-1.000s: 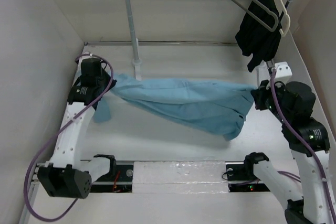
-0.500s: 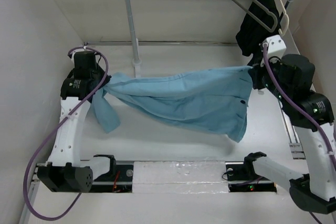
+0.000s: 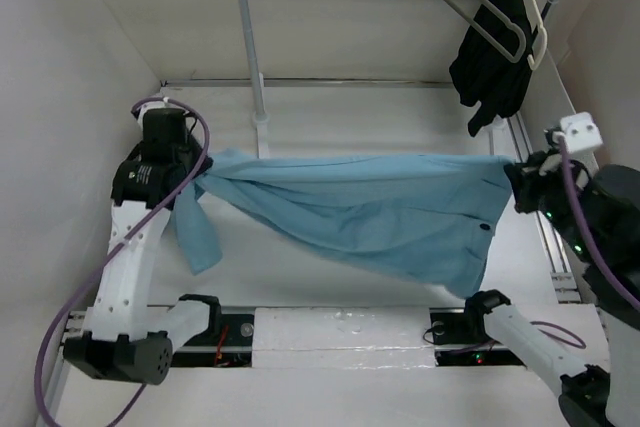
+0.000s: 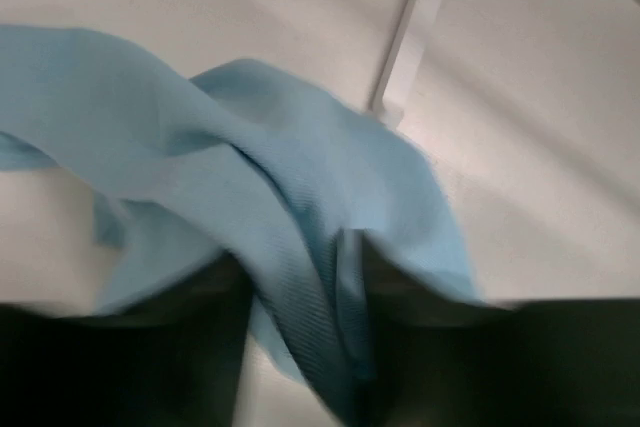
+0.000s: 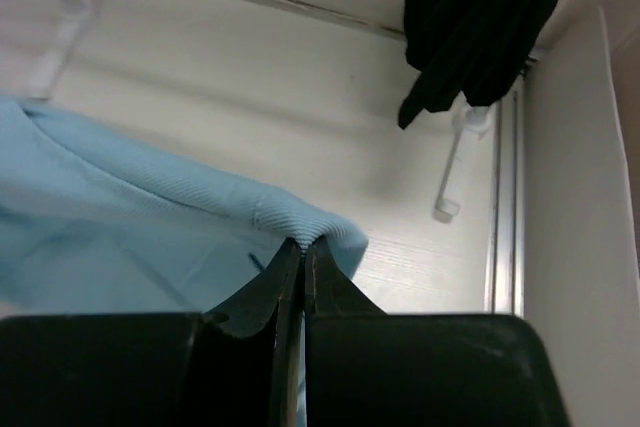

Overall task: Place the trousers on the hanger
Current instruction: Flatten out the trousers at the center of the board.

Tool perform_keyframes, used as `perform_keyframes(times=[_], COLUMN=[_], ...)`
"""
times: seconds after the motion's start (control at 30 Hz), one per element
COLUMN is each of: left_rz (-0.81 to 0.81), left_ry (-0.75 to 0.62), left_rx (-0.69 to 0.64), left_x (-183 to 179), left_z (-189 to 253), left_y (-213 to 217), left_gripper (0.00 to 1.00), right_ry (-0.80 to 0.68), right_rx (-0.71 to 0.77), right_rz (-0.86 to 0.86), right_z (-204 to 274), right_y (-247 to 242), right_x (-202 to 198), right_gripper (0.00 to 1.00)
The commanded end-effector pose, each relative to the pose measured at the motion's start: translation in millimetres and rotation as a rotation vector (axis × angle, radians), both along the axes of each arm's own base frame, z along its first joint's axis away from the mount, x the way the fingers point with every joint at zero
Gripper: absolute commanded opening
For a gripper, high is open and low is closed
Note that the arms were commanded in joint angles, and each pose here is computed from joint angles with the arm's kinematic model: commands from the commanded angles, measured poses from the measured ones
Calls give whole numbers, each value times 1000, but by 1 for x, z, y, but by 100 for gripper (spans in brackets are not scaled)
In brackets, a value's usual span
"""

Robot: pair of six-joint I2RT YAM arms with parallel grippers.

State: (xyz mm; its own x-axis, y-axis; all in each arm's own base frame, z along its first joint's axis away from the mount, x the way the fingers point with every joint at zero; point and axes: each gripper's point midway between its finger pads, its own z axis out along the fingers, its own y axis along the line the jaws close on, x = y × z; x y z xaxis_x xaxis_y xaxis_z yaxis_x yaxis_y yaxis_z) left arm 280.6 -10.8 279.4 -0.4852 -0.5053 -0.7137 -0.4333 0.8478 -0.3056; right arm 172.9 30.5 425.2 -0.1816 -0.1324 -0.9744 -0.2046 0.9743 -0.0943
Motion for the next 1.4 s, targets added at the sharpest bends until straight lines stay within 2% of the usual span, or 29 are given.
perform_keyframes(times=[0.0, 0.03, 0.07, 0.17, 0.23, 0.33, 0.43, 0.5, 0.53, 0.67, 0.77, 0.8, 0.93, 1.17, 1.27, 1.37], left_rz=[-27, -60, -70, -124, -108, 30, 218, 345, 469, 657, 754, 757, 722, 698, 687, 678], left_ry=[74, 134, 123, 153, 156, 169, 166, 130, 120, -16, 7, 16, 60, 5, 5, 17], left_rx=[57, 21, -10, -85, -76, -50, -126, -166, -219, -350, -397, -398, -441, -464, -459, -466], left_x=[35, 38, 46, 54, 59, 56, 38, 32, 19, 20, 21, 25, 47, 67, 73, 76], left_z=[-39, -64, -71, -91, -94, -106, -130, -138, -149, -157, -179, -184, -204, -207, -210, -215], left_y=[4, -5, -11, -29, -27, 6, 47, 71, 93, 143, 169, 171, 174, 179, 183, 182], left_gripper=[52, 62, 78, 90, 90, 85, 79, 79, 79, 80, 81, 81, 66, 55, 46, 46], right_ry=[91, 78, 135, 200, 236, 254, 262, 266, 284, 305, 355, 363, 356, 375, 391, 422], right_rx=[-120, -133, -161, -156, -124, -71, -64, -43, -36, -41, -39, -33, -9, -17, -12, -22], right_rz=[-190, -252, -307, -345, -355, -351, -338, -284, -262, -244, -208, -194, -95, -42, -36, -28], right_z=[-51, -56, -84, -114, -130, -133, -127, -125, -131, -144, -162, -166, -173, -185, -194, -202], right_y=[-18, -24, -34, -44, -48, -48, -45, -35, -31, -28, -23, -20, 0, 15, 18, 21], right_x=[60, 74, 84, 115, 126, 138, 142, 141, 137, 112, 102, 101, 104, 100, 97, 92], right_gripper=[0, 0, 0, 0, 0, 0, 0, 0, 0, 0, 0, 0, 0, 0, 0, 0])
